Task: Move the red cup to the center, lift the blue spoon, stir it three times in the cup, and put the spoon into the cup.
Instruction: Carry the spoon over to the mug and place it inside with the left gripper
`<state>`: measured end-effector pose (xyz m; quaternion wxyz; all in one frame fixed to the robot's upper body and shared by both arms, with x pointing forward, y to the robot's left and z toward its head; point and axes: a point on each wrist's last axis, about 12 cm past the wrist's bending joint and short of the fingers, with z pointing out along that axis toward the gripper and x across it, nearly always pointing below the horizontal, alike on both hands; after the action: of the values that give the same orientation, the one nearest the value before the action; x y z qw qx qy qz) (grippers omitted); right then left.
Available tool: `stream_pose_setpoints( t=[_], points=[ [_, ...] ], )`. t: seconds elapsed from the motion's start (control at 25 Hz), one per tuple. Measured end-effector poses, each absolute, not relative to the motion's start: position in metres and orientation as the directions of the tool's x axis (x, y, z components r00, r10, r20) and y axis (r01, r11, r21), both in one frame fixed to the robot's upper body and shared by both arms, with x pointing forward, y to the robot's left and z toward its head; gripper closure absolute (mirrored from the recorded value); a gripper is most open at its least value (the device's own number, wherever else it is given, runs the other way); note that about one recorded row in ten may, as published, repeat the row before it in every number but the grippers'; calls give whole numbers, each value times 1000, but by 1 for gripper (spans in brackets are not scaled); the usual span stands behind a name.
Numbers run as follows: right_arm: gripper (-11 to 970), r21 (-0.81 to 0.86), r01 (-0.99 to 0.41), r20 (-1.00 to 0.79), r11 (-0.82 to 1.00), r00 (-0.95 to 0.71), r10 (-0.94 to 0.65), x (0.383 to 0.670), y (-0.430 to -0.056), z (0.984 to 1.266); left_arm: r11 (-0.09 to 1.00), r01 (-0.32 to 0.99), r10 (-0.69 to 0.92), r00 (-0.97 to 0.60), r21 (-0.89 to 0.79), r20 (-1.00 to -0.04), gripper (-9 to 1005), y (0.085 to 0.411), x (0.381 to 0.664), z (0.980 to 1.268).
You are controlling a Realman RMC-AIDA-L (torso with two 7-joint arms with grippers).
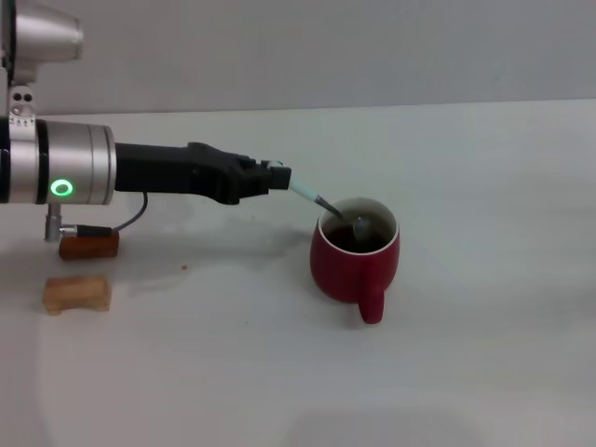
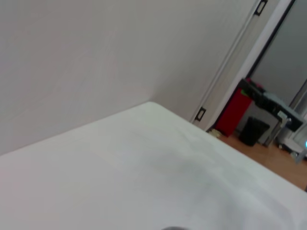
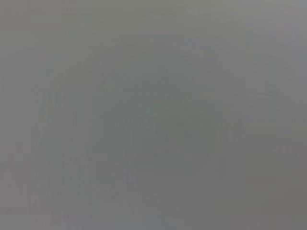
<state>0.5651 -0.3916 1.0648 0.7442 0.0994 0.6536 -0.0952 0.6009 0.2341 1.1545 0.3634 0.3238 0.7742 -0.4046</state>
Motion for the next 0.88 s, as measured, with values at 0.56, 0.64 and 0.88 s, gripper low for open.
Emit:
stream_pose_setpoints(
  t=[0.56, 0.64, 0.88],
  points=[
    [498, 23, 264, -991, 964, 133, -12, 568, -389, 1067, 494, 803, 284, -512, -334, -811, 854, 211, 611, 1146],
    [497, 24, 263, -991, 964, 133, -12, 568, -389, 1067, 506, 800, 281, -508, -324, -814, 854, 210, 614, 1146],
    [497, 23, 265, -991, 964, 131, -12, 568, -390, 1067, 519, 793, 274, -507, -318, -817, 854, 213, 615, 1147]
  ],
)
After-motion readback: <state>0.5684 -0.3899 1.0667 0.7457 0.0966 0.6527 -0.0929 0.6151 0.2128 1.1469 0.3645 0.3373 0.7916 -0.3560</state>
